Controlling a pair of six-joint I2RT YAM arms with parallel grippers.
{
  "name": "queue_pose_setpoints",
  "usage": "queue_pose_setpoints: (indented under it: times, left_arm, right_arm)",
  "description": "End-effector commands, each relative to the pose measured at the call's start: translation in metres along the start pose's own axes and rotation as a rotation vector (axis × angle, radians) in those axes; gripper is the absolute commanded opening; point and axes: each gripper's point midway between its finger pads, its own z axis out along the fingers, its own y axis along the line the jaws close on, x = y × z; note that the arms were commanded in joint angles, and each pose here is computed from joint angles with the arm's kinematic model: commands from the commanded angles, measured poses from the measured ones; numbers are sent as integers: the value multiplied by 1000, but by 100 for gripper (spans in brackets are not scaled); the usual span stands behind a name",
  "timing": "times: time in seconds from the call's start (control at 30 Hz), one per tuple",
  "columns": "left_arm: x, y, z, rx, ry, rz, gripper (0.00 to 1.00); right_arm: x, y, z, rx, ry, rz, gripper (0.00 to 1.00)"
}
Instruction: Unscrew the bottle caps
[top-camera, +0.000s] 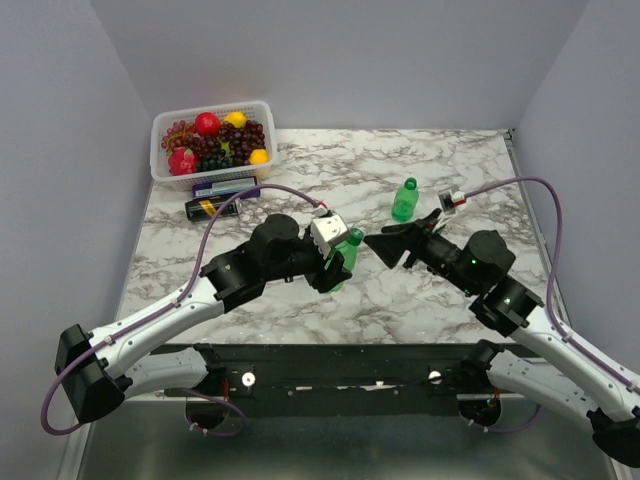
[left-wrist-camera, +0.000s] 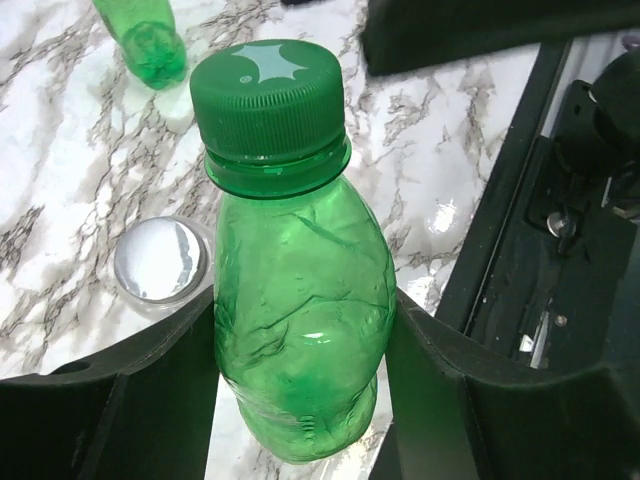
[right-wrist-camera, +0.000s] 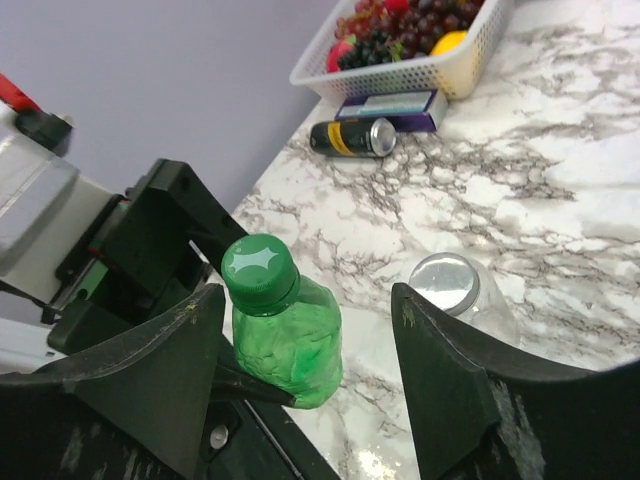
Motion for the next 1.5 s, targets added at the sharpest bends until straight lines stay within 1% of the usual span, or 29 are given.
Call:
queue_pose_setpoints:
  times: [0.0,0.17,0.33,0.43,0.57,0.73,0.77,0.83,0.87,0.9,1.0,1.03,1.1,1.2,1.27,1.3,1.33,1.47]
  left_arm:
    - [1,13,2,-82,15,-15,24]
    - [6,14,5,-90,33,-19,24]
    - [6,14,5,-93,33,-17,24]
    - [6,14,5,-93,33,-16,24]
    - [6,14,5,-92,35,-16,24]
    - [6,13,5,-88,38,-13,23]
    - [7,12,5,-86,40,-12,24]
    - [5,10,5,-72,34,-8,23]
    - [5,8,5,-63,31,-5,23]
    - [5,7,5,-54,32,-2,23]
    - [1,-6,3,20,15,18,23]
    - [-1,-9,2,40,5,25,23]
    - [-4,-23,-1,118,-13,45,23]
    - [-10,-40,-7,222,-38,58,23]
    - [-14,-50,-11,284,-59,93,23]
    - [-14,-59,-15,348,-64,101,23]
    - [-14,-64,-18,384,-67,109,24]
    - [-14,-90,-31,562,-67,123,23]
  right_arm:
    - [-16,17,19,5,-50,17,75]
    - [-12,25,34,28,-42,4,75]
    - [-6,21,42,60,-30,-1,73]
    - [-3,23,45,59,-18,-3,69]
    - [1,25,47,47,-2,-9,56]
    - [7,30,47,4,15,-14,47]
    - [8,32,46,-6,20,-16,41]
    - [11,36,46,-31,34,-31,34]
    - [13,35,46,-33,41,-29,27]
    - [14,36,46,-40,44,-47,25]
    - [19,36,42,-69,66,-87,19]
    - [21,42,38,-115,83,-90,18]
    - [26,40,34,-146,104,-102,14]
    - [31,39,23,-225,143,-111,14]
    - [31,43,13,-308,166,-122,14]
    - [34,43,9,-336,179,-129,14]
    - [39,46,2,-407,205,-138,14]
    - [50,60,-22,-589,247,-196,14]
